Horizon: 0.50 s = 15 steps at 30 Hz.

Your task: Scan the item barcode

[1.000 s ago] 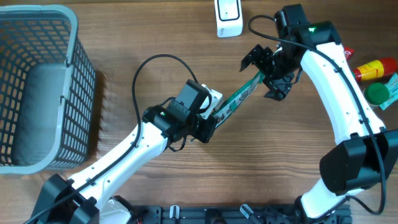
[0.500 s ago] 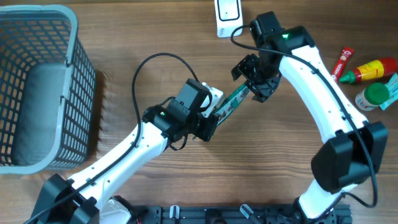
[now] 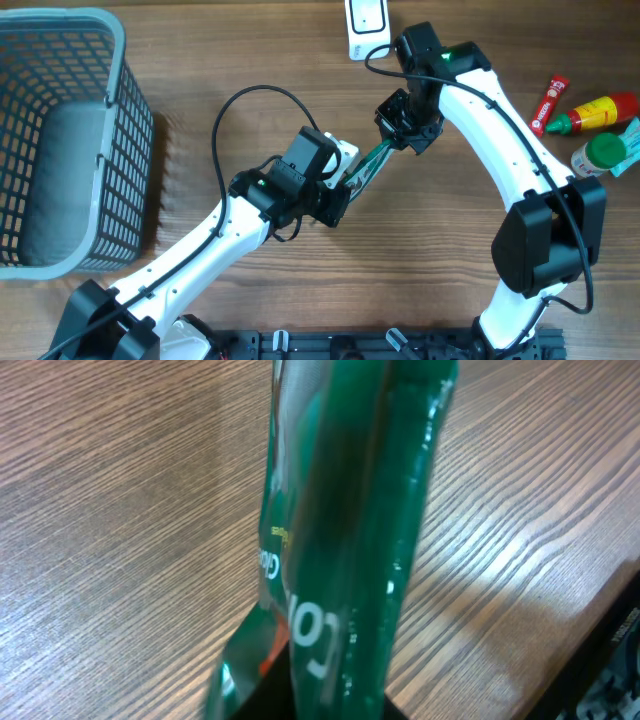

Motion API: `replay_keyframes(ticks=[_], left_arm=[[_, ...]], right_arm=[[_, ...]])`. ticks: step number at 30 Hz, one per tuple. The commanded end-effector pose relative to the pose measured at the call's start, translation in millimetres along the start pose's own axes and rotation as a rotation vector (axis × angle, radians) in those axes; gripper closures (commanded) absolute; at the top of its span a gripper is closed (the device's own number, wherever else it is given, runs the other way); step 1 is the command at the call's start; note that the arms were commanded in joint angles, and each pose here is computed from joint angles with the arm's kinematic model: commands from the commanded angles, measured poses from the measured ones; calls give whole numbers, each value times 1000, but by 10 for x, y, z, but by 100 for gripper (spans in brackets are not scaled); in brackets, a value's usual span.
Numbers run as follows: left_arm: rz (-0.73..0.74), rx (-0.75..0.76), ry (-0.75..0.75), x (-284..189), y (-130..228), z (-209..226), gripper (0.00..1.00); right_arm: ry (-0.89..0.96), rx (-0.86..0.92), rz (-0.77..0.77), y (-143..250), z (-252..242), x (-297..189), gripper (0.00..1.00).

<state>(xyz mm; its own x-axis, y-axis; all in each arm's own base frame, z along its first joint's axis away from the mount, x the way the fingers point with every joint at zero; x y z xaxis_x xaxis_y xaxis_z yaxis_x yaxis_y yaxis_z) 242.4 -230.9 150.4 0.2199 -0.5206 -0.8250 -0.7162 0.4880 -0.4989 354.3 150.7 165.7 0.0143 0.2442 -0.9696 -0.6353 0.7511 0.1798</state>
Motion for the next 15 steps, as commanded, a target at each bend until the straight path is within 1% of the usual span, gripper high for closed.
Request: replay_keyframes(ticks=[1,2,4,6,7,8,9,10,13,15], left_arm=[[-22,3,20,-57,-36,-35,80],[-21,3,20,-57,-34,-35,78],[-21,3,20,-57,-33,-35,70],[-18,2,20,-57,-29,-35,60],[-15,1,19,-56,-21,-35,52],[-10,-1,19,-56,-12,-34,43],[-3,-3,19,-56,1,-33,15],[6,-6,18,-56,21,-32,0],[44,-17,16,-58,95,-29,0],[74,-45,13,-61,154,-26,0]], right_arm=[[72,33,38,22,-124,73,94],[96,58,41,28,-173,67,94],[174,171,61,50,-334,34,95],[257,300,78,41,-515,-25,96],[293,369,98,34,-601,-64,96],[313,417,119,15,-662,-98,96],[323,463,145,-8,-708,-131,96],[314,498,179,-49,-730,-159,96],[259,582,263,-178,-749,-222,96],[215,698,282,-362,-786,-268,96]])
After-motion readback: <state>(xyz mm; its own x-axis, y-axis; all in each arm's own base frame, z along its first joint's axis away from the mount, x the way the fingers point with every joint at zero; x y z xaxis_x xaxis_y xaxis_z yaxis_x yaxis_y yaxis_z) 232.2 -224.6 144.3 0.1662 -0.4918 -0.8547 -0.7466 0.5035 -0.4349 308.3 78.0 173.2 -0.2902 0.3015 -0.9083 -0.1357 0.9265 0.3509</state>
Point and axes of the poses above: each gripper's point midway between its finger pads, its own x axis out along the fingers, its own z axis along the line the jaws close on, y = z × x, the point moved 5 cm from there along -x, back along the fingers, and after that the axes turned 7 degrees about x, right-handed, at the moved point
